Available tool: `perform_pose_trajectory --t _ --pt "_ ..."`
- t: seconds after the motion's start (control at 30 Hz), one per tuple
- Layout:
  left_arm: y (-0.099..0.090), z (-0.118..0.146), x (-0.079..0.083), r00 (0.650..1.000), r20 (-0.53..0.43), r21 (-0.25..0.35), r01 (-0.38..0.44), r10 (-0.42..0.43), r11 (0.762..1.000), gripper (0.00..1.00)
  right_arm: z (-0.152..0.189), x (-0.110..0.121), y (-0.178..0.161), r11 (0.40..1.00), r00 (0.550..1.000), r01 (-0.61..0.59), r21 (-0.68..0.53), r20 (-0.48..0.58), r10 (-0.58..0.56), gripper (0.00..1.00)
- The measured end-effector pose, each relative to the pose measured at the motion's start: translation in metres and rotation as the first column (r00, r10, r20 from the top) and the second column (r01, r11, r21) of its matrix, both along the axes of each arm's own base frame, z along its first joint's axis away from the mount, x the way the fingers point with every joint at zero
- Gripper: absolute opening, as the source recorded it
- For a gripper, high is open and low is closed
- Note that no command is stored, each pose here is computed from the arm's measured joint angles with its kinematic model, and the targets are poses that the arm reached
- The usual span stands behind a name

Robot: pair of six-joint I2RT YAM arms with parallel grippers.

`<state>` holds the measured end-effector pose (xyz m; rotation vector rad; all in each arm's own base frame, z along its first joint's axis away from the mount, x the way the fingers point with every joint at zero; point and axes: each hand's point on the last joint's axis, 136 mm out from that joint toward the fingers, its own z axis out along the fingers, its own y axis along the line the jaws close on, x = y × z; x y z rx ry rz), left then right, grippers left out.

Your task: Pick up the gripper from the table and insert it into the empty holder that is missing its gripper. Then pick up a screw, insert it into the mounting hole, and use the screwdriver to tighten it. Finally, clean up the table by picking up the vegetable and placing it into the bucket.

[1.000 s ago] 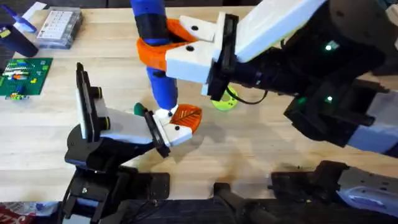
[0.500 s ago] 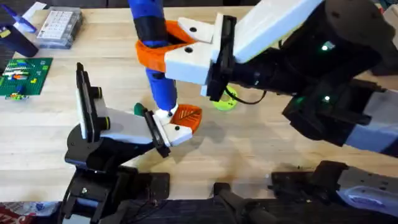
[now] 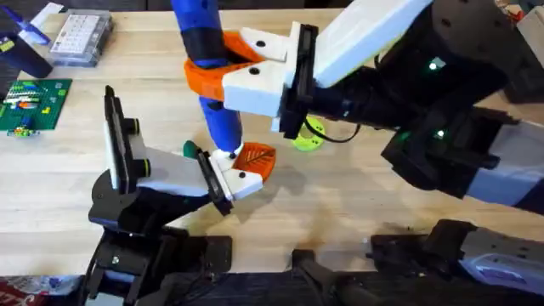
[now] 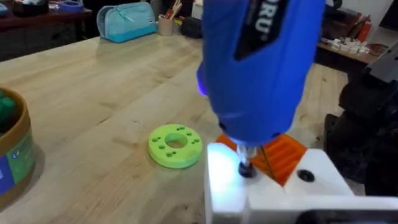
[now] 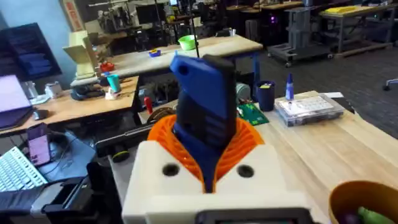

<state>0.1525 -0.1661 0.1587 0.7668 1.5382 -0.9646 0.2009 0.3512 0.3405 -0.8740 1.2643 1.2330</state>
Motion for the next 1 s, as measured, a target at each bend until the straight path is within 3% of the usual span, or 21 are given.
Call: perform_pose_trajectory --t 1.0 --pt "-0.0003 0.0 -0.0006 1.0 -0.006 -0.003 0.003 -0.003 1.0 0.017 0.0034 -0.0067 0.0002 0.999 0.999 -0.042 0.018 0.003 0.042 0.037"
